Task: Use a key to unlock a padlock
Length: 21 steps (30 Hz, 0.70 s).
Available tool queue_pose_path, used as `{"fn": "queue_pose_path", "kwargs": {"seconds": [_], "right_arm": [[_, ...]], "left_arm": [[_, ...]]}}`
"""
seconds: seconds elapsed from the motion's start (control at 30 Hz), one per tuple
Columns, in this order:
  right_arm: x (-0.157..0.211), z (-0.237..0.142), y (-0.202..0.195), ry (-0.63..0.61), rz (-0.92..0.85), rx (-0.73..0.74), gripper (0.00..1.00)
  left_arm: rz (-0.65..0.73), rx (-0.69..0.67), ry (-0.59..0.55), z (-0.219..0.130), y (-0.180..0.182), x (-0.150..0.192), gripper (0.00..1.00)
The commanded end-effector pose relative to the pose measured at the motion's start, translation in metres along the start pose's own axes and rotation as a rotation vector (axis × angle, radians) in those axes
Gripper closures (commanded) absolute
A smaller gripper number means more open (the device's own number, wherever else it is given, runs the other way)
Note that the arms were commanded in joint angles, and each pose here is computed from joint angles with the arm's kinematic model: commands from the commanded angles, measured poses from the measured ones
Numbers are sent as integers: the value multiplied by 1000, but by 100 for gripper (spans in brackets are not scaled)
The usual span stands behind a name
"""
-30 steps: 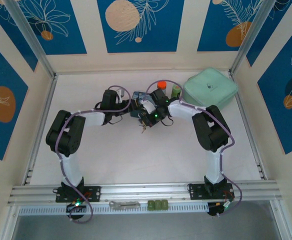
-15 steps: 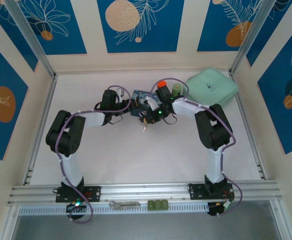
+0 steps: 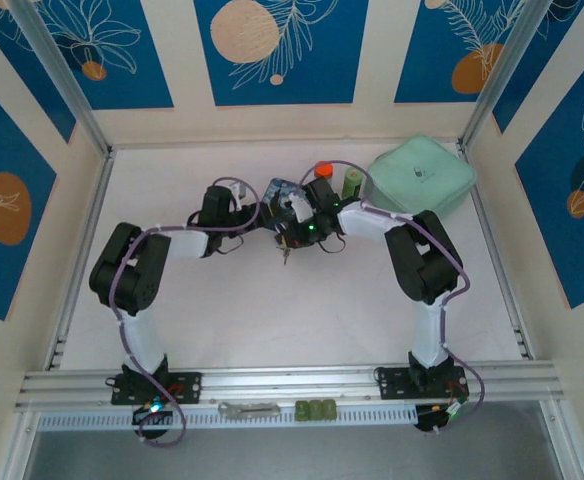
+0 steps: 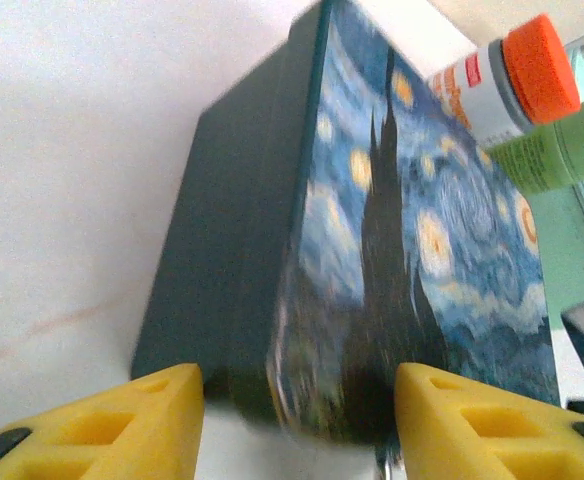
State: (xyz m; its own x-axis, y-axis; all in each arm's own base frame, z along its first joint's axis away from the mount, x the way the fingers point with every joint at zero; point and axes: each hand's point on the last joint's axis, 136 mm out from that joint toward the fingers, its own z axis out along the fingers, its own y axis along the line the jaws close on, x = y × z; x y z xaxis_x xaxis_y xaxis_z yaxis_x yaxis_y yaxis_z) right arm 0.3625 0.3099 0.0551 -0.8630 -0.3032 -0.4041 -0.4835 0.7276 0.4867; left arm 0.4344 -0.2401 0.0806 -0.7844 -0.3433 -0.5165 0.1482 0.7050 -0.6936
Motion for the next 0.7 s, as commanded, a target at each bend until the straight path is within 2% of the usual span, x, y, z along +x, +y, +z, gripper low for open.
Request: {"fn": "queue_pose_path", "kwargs": {"seconds": [0.0, 0.07, 0.13, 0.3, 0.67], "right_arm": [[-38, -10, 10, -104, -86, 14, 100], [-36, -8, 10, -100, -83, 4, 100], [-35, -7, 12, -105, -84, 0, 100], [-33, -6, 14, -100, -95, -2, 100], [-32, -4, 11, -93, -103, 0, 100]], "left_arm": [[-12, 18, 97, -17, -10, 30, 34], [-15, 15, 78, -29, -13, 25, 28], [-20, 27, 61, -40, -20, 22, 28], [-84, 85, 28, -43, -30, 20, 37], [-174, 120, -78, -10, -30, -5, 51]]}}
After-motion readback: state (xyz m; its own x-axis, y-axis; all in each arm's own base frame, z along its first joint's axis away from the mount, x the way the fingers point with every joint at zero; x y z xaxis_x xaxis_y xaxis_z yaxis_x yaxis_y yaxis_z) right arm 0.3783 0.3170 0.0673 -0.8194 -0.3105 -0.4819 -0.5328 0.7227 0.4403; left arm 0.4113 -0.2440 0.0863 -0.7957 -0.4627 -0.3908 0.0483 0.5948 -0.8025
